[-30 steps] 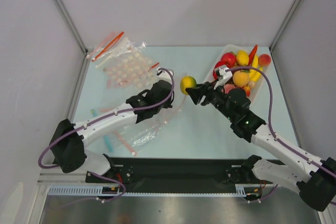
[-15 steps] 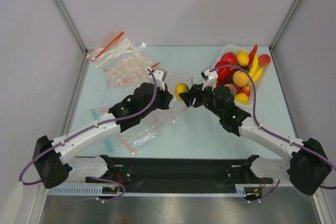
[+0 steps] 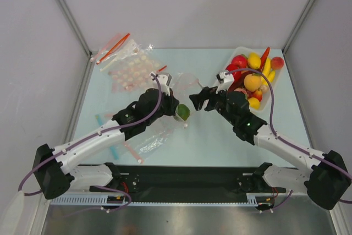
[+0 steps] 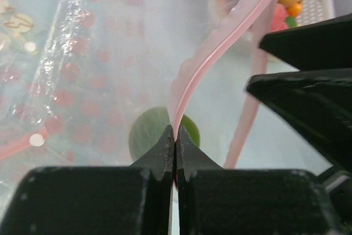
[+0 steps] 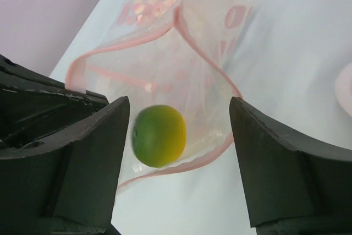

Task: Place the food in the zip-top bag and seal the zipper
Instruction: Place the fake fruit in the zipper food storage bag, then adjust the zipper food storage bag at the center of the board.

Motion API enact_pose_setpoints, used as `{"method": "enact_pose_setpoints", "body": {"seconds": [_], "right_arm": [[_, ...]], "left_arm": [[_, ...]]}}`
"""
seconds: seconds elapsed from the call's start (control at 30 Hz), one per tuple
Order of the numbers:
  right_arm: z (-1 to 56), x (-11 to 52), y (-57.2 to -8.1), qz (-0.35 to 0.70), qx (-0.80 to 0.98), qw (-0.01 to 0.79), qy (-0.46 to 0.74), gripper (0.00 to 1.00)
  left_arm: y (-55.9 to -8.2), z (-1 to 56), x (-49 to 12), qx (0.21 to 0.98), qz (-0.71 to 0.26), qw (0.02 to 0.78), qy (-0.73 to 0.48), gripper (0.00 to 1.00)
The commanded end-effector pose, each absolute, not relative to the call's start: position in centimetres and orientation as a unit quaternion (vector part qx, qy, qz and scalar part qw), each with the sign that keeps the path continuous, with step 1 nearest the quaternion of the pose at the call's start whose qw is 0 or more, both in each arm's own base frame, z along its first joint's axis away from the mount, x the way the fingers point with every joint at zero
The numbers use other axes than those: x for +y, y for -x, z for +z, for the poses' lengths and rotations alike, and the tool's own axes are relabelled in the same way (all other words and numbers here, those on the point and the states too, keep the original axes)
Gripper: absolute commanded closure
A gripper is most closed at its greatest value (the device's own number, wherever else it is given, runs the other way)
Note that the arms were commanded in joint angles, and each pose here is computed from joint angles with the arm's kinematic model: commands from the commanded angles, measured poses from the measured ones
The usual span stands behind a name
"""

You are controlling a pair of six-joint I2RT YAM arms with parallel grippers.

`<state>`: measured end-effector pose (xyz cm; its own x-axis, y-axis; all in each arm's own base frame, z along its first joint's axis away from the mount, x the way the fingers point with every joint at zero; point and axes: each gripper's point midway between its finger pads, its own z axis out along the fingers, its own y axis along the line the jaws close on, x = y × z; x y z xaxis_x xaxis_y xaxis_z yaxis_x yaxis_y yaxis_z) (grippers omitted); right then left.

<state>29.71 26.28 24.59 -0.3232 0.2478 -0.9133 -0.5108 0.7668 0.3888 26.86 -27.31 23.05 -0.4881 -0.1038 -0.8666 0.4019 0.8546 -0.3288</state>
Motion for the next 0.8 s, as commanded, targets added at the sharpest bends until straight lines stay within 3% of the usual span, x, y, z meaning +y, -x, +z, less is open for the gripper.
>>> {"method": "enact_pose_setpoints", "body": {"seconds": [0.0,0.03,0.17,0.53,0.67,0.77], "right_arm": [[27.2,24.6,-30.9,0.307,0.731,0.608,0.037,0.24],[26.4,24.3,-31.0,0.293,0.744,0.599,0.029,0.30],[24.1,24.3,-32.4,0.251,0.787,0.564,0.009,0.41],[22.1,27.1,-32.5,0.278,0.812,0.512,0.034,0.53],[22.4,28.3,-31.8,0.309,0.813,0.492,0.038,0.47],[22.5,29.9,-31.1,0.327,0.815,0.474,0.057,0.50]], "left_arm": [[-28.2,24.0,-26.1,0.827,-0.228,0.511,-0.045,1.00],[-28.4,24.1,-25.6,0.827,-0.217,0.518,-0.035,1.00],[-29.0,24.2,-23.4,0.824,-0.177,0.538,0.000,1.00],[-29.1,24.4,-21.3,0.817,-0.148,0.556,0.036,1.00],[-29.3,24.5,-19.0,0.812,-0.113,0.566,0.092,1.00],[-29.4,24.8,-18.3,0.806,-0.107,0.572,0.111,1.00]]}}
